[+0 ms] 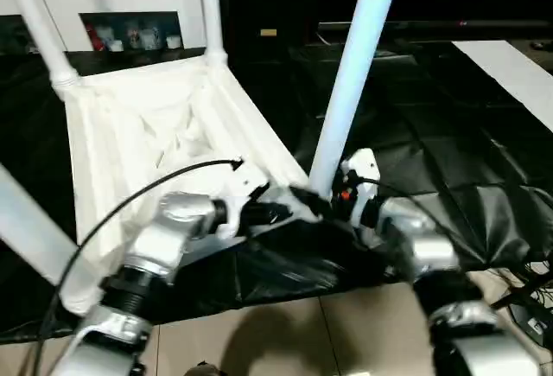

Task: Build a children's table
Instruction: Rotate leg to tighten

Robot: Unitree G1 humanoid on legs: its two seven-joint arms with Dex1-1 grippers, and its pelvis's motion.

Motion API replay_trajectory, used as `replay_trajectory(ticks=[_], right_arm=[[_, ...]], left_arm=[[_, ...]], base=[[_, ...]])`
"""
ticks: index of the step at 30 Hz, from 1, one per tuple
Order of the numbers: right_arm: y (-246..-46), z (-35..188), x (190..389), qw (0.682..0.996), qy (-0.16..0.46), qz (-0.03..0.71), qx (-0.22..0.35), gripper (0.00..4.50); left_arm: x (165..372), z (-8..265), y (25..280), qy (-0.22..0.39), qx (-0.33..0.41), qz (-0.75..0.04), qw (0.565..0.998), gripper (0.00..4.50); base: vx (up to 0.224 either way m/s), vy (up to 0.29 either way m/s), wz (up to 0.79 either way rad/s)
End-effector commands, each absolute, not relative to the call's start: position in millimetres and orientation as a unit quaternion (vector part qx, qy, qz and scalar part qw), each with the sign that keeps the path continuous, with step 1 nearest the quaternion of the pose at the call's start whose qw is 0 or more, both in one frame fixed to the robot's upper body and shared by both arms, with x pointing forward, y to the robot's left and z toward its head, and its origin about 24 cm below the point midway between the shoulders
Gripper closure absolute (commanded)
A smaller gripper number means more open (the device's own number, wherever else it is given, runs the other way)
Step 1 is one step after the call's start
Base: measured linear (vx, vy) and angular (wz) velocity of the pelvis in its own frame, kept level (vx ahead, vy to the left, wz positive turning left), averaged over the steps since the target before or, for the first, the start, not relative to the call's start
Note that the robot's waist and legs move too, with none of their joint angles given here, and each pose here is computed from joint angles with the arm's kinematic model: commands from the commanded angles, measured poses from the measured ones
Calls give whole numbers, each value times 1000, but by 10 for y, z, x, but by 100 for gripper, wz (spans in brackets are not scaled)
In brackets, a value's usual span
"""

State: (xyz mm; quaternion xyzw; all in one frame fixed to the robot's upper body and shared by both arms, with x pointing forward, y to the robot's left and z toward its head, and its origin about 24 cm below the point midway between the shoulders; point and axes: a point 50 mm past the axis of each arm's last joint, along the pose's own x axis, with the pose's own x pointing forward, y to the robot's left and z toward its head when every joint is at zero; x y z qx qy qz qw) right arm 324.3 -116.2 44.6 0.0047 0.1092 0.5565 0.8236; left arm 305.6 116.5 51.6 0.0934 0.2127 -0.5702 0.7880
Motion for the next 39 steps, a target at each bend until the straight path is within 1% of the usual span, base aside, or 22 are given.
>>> replay_trajectory(ticks=[1, 3, 4, 5, 9, 10, 11, 16, 18, 19, 20, 21, 25, 27, 30, 31, 33, 34, 35, 36, 37, 39], right_arm=[[-1045, 415, 3160, 773, 132, 621, 0, 90], [-1073, 422, 3136, 742, 150, 653, -10, 90], [-1080, 424, 3134, 736, 154, 659, -11, 106], [-1094, 426, 3124, 719, 166, 675, -15, 116], [-1106, 424, 3097, 682, 191, 706, -24, 135], [-1105, 423, 3092, 677, 194, 710, -24, 154], [-1101, 422, 3083, 667, 200, 717, -25, 160], [-1078, 395, 3049, 646, 214, 733, -28, 199], [-1058, 377, 3020, 633, 220, 742, -22, 202], [-1057, 376, 3020, 633, 221, 742, -22, 202], [-1055, 375, 3018, 633, 221, 742, -21, 218], [-1050, 368, 3012, 632, 221, 743, -20, 222], [-1042, 346, 2992, 634, 222, 741, -7, 227], [-1039, 337, 2984, 642, 219, 735, 5, 228], [-1026, 295, 3016, 695, 203, 689, 23, 228], [-1022, 286, 3025, 707, 197, 679, 24, 228], [-1010, 238, 3095, 764, 189, 616, 28, 233], [-1009, 228, 3107, 774, 189, 603, 30, 233], [-998, 166, 3176, 828, 191, 525, 47, 235], [-986, 148, 3190, 842, 192, 501, 57, 237], [-980, 139, 3197, 848, 193, 489, 63, 239], [-935, 106, 3228, 876, 194, 434, 77, 241]], left_arm=[[3032, 512, 1100, 221, 105, -604, 759, 450], [3036, 525, 1127, 226, 110, -616, 747, 450], [3039, 528, 1131, 226, 111, -618, 745, 450], [3045, 536, 1139, 228, 115, -624, 738, 450], [3055, 550, 1143, 230, 120, -634, 729, 450], [3057, 552, 1142, 230, 120, -636, 727, 450], [3059, 554, 1140, 230, 120, -639, 724, 450], [3055, 553, 1147, 233, 122, -647, 716, 450], [3055, 549, 1159, 234, 121, -649, 714, 450], [3055, 549, 1159, 234, 121, -649, 714, 450], [3054, 548, 1161, 234, 121, -649, 714, 450], [3055, 545, 1166, 234, 121, -648, 714, 450], [3063, 540, 1170, 235, 119, -642, 720, 450], [3074, 539, 1171, 235, 116, -634, 728, 450], [3120, 543, 1165, 231, 102, -602, 757, 450], [3129, 544, 1160, 229, 98, -596, 763, 450], [3145, 541, 1118, 225, 85, -577, 780, 450], [3145, 539, 1108, 225, 84, -575, 782, 450], [3140, 520, 1045, 222, 73, -561, 794, 450], [3135, 512, 1017, 222, 70, -558, 796, 450], [3132, 508, 1003, 221, 69, -557, 798, 450], [3128, 496, 946, 218, 69, -548, 804, 450]], base=[[0, 0, 0], [0, 0, 0], [0, 0, 0], [0, 0, 0], [0, 0, 0], [0, 0, 0], [0, 0, 0], [0, 0, 0], [0, 0, 0], [0, 0, 0], [0, 0, 0], [0, 0, 0], [0, 0, 0], [0, 0, 0], [0, 0, 0], [0, 0, 0], [0, 0, 0], [0, 0, 0], [0, 0, 0], [0, 0, 0], [0, 0, 0], [0, 0, 0]])
